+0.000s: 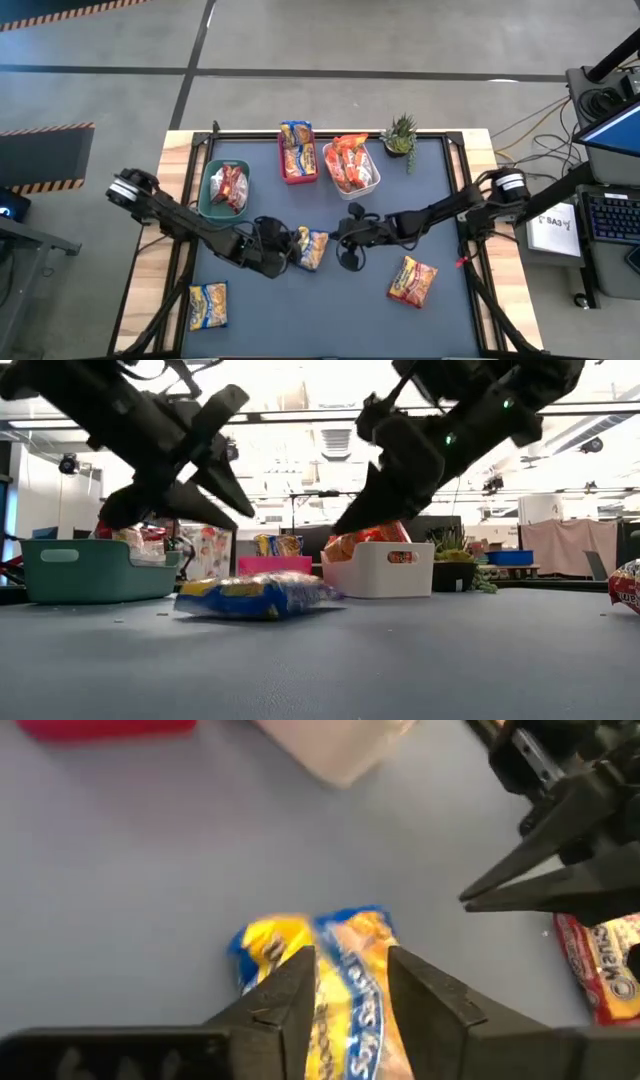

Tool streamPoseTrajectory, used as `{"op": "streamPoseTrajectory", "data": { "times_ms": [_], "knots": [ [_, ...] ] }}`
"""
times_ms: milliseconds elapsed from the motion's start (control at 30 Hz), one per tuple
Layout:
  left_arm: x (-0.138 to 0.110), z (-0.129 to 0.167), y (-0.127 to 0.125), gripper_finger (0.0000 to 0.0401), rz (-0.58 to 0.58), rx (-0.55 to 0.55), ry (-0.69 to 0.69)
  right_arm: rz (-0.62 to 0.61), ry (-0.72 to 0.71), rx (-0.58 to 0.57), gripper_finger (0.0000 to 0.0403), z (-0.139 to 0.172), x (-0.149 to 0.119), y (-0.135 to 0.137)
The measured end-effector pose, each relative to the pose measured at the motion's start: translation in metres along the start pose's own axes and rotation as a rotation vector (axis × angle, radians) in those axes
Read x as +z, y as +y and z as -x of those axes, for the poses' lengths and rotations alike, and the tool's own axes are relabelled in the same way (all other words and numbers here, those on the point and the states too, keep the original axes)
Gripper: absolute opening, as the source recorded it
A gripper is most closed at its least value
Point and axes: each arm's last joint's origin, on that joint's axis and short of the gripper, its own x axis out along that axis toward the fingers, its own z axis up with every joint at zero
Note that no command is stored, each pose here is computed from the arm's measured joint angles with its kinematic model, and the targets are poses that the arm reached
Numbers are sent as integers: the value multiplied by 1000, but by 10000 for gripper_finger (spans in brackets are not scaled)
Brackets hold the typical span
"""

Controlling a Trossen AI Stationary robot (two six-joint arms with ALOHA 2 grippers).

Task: Sort Maruchan noodles
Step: Put the right blue noodle pack into the red bin

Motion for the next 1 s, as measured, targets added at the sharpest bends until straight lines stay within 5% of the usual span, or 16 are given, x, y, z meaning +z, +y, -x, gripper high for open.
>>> {"op": "streamPoseTrajectory", "data": {
  "times_ms": [133, 367, 600, 1000],
  "knots": [
    [12, 5, -2, 74, -53, -17, -25, -3, -27, -25, 9, 12, 4, -3],
    [11, 2, 2, 49, -73, -23, 164, -34, -33, 15, 9, 7, -4, -2],
    [10, 2, 5, 113, -97, -8, 184, -56, -93, 40, 9, -31, -26, -1],
    [0, -5, 10, 219, -37, 29, 228, -54, 16, -6, 9, -70, -64, -5]
  ]
}}
